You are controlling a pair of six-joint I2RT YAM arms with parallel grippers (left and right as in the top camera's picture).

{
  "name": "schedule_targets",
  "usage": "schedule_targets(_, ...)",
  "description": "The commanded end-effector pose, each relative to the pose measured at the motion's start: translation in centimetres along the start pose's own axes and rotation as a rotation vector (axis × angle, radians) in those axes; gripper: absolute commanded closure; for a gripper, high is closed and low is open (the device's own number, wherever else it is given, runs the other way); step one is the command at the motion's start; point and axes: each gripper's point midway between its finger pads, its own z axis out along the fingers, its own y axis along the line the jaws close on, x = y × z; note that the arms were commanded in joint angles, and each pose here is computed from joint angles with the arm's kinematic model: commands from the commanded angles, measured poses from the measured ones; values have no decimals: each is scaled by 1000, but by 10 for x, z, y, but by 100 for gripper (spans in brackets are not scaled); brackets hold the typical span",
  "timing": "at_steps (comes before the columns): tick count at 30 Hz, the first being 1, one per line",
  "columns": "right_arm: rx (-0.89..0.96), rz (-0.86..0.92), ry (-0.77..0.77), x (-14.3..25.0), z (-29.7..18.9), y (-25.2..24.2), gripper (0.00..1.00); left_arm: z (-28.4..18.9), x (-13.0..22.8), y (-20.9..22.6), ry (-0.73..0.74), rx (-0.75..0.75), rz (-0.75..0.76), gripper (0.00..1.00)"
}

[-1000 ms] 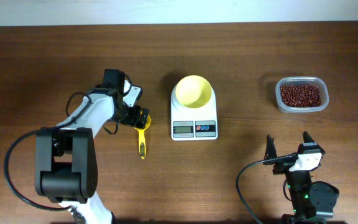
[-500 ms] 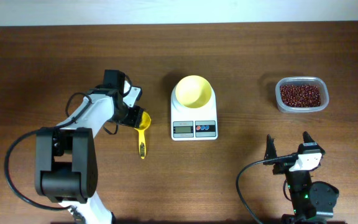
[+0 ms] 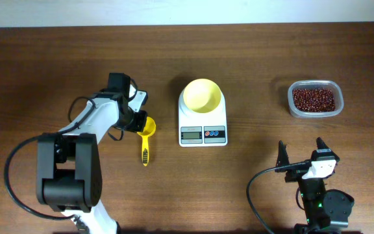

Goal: Scoop item into bowl and weigh 50g on scale
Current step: 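Lift the yellow scoop with the left gripper over the yellow bowl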

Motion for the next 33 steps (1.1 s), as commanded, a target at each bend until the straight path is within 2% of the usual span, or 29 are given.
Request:
schedule_targets(1,-6,3,6,3,0,2,1,-15,-13,0,2,1,-30,100)
schedule_targets(5,-6,3,6,3,0,2,1,-62,-41,-1,-47,-5,-98,100)
schedule_targets(7,-5,3,5,3,0,2,1,-95,-58,-3,-120,-6,-211,100)
schedule_targets(10,-6,3,5,3,0,2,1,-150,-71,-11,-233,41,-483,100)
schedule_targets(13,-5,3,5,3,0,2,1,-203,-72,-20,-363,90,-587,100)
schedule_targets(15,-6,3,6,3,0,2,1,-218,-70,-22,-400,112,-656,100)
schedule_targets(17,-6,3,6,3,0,2,1,-225,-70,-26,-408,155,-790,100)
schedule_targets(19,-6,3,6,3,0,2,1,-223,-67,-42,-348,254,-959,100)
schedule_targets(22,-6,3,6,3,0,2,1,-220,-63,-58,-288,303,-1106,100)
schedule_targets(25,-6,3,6,3,0,2,1,-217,-63,-73,-287,284,-1097,100)
schedule_targets(29,-6,2,5,3,0,2,1,-214,-63,-71,-372,140,-1119,100)
schedule_targets(33,-5,3,6,3,0,2,1,-219,-72,-73,-460,89,-1086,100)
